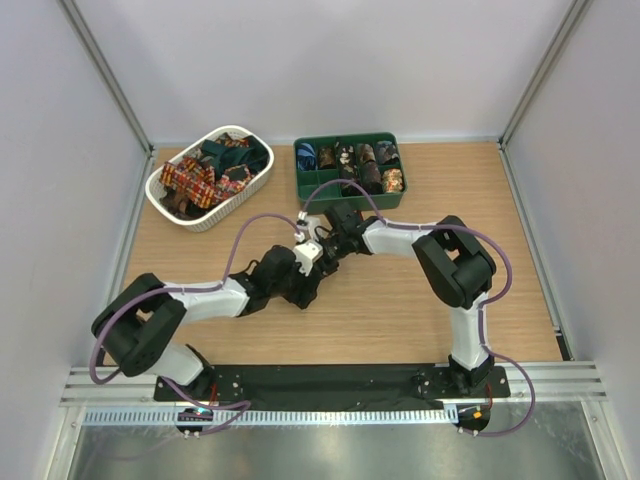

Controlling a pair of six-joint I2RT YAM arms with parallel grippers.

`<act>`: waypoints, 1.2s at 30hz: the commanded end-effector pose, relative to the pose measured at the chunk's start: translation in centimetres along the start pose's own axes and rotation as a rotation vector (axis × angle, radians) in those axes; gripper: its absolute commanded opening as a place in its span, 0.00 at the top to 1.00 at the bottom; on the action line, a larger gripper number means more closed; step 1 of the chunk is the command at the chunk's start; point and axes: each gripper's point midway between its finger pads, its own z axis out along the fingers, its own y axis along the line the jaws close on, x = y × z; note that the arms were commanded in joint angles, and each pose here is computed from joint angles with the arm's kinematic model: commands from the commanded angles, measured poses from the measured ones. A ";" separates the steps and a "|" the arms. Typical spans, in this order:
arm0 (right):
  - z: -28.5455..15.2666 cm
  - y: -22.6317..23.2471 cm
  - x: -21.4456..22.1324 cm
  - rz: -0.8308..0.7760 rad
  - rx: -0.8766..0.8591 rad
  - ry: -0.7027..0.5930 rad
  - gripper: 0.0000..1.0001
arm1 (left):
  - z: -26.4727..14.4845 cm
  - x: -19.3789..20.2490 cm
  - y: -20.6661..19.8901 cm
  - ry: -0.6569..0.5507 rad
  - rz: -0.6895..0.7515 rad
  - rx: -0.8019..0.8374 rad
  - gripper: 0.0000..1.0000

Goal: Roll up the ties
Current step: Roll the tie

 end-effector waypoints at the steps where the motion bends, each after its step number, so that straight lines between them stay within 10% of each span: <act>1: 0.5 -1.9 0.1 0.012 0.062 0.000 0.99 | 0.4 0.4 0.2 0.038 -0.032 -0.022 0.38; 7: 0.4 -1.7 0.1 0.031 0.060 -0.003 0.99 | 0.9 0.9 -0.6 0.073 -0.011 0.016 0.55; 23: -3.4 -0.1 1.6 0.085 0.149 -0.171 0.99 | 2.0 -2.8 -8.2 0.001 0.071 0.378 0.58; 36: -4.4 0.9 1.2 0.047 0.117 -0.310 0.98 | 1.6 -3.3 -6.9 -0.010 0.083 0.320 0.22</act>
